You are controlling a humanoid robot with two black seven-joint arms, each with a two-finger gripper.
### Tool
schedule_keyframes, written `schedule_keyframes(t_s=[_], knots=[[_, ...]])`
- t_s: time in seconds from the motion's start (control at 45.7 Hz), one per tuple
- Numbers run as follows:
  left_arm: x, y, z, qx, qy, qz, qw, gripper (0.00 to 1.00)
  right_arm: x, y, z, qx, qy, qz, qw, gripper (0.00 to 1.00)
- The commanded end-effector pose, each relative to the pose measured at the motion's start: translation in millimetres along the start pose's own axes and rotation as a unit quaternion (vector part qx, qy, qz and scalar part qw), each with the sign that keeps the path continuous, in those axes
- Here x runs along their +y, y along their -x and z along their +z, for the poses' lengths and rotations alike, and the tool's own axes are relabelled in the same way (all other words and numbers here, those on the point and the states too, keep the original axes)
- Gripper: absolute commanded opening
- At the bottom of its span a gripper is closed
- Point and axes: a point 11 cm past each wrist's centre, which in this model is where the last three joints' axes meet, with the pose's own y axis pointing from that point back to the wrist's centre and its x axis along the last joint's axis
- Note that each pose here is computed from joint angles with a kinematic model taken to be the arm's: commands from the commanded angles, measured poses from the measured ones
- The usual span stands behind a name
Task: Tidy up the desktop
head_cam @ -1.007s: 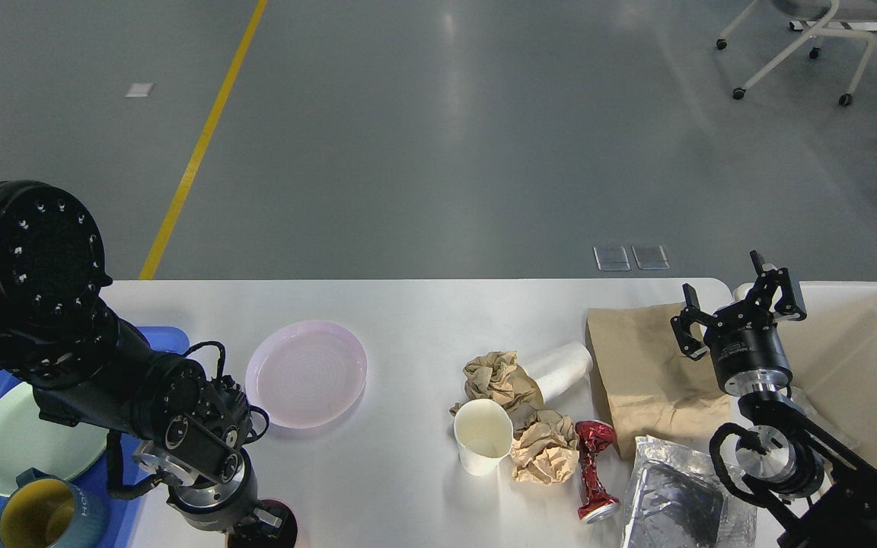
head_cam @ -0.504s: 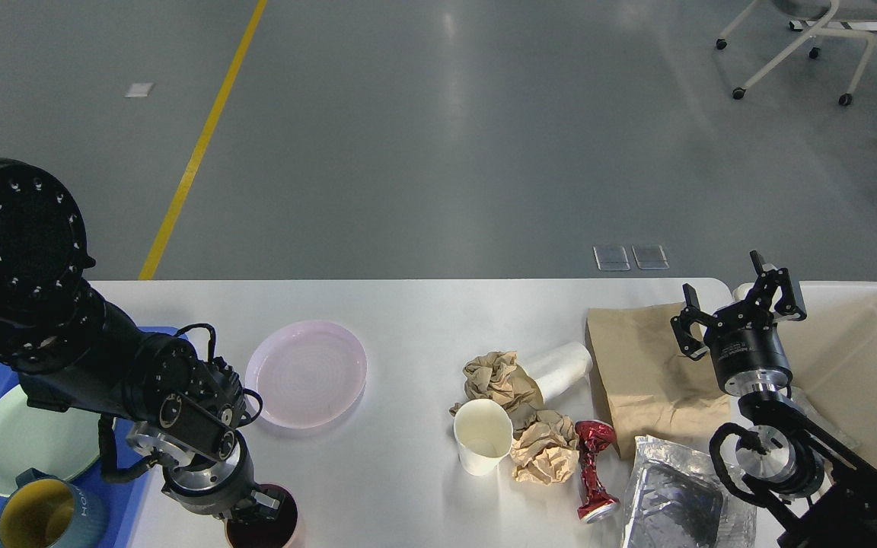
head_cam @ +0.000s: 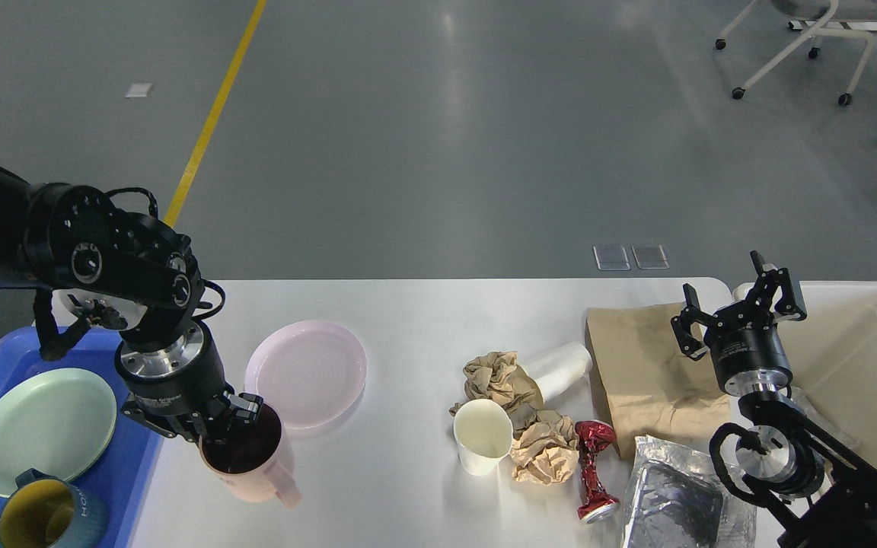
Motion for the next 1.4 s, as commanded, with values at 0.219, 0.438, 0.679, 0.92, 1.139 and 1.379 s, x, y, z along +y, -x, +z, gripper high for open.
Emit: schedule_keyframes(t_s=[0.219, 0.438, 0.679, 0.92, 1.139, 1.379], knots=[[106.3, 20.7, 7.3, 0.011, 0.036, 0.023, 0.999, 0.0, 0.0, 0.0, 0.0, 0.0, 0.0, 0.0, 1.0, 1.0], [137.6, 35.1, 4.1, 0.024, 0.06, 0.027, 0.998, 0.0, 0.0, 0.0, 0.0, 0.0, 0.0, 0.0, 1.0, 1.0], [136.0, 26.0, -30.5, 0.073, 0.051, 0.033, 0.995, 0.01, -0.1, 0.6, 0.0, -0.001, 0.0, -0.001, 1.0, 1.0], [127.4, 14.9, -133.2, 0.161, 0.051, 0.054, 0.984, 0.02, -0.1, 0.4, 0.0, -0.001, 0.0, 0.0, 1.0, 1.0], [79.0, 13.7, -245.3, 0.26, 0.027, 0.052, 0.964, 0.02, -0.1, 0.4, 0.0, -0.001, 0.0, 0.0, 1.0, 1.0], [47.3, 39.2, -357.4, 0.381, 0.009, 0.096, 0.919, 0.02, 0.4, 0.1, 0.3, -0.001, 0.0, 0.0, 1.0, 1.0]])
